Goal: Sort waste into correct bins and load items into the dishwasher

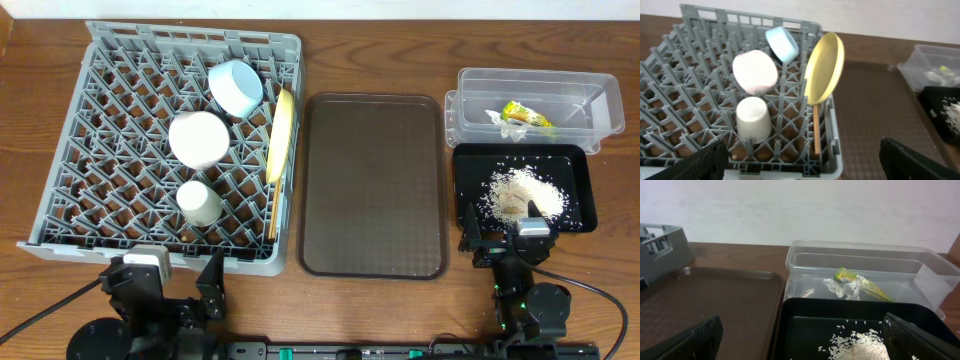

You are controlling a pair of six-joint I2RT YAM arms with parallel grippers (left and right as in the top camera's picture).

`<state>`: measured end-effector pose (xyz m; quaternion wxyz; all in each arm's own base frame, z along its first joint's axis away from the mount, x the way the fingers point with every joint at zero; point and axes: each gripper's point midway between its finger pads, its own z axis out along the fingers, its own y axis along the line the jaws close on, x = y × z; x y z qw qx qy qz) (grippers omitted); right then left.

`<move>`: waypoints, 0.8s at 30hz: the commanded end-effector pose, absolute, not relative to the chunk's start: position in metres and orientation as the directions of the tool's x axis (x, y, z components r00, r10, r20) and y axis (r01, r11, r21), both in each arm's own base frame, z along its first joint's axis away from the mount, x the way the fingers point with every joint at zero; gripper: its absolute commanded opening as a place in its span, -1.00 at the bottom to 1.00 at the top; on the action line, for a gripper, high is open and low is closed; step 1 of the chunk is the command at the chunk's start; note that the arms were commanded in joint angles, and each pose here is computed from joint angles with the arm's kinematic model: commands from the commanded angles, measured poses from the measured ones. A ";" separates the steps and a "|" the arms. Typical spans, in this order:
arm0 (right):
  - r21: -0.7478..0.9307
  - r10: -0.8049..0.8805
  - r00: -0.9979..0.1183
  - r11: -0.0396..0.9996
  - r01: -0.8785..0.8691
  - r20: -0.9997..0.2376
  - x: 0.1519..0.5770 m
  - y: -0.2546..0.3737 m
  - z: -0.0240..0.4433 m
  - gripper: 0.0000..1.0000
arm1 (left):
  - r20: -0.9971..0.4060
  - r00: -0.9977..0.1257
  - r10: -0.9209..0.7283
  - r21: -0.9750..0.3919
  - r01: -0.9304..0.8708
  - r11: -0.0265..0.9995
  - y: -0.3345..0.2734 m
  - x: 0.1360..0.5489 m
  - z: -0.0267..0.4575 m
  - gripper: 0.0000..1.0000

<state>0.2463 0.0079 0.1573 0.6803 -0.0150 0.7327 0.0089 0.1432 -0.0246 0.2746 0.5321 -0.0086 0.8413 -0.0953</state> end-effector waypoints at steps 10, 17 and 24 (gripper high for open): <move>-0.005 -0.008 -0.075 0.999 -0.033 -0.997 0.246 0.009 0.157 0.99 | -0.936 -0.316 -0.152 -0.153 -0.021 0.988 -0.005 0.191 0.192 0.93; -0.005 -0.008 -0.075 0.999 -0.033 -0.997 0.246 0.009 0.157 0.98 | -0.977 -0.151 -0.152 -0.159 0.035 0.987 -0.010 0.230 0.179 0.93; -0.005 -0.008 -0.075 0.999 -0.033 -0.997 0.246 0.009 0.157 0.98 | -0.988 -0.048 -0.147 -0.150 0.063 0.987 -0.012 0.246 0.165 0.93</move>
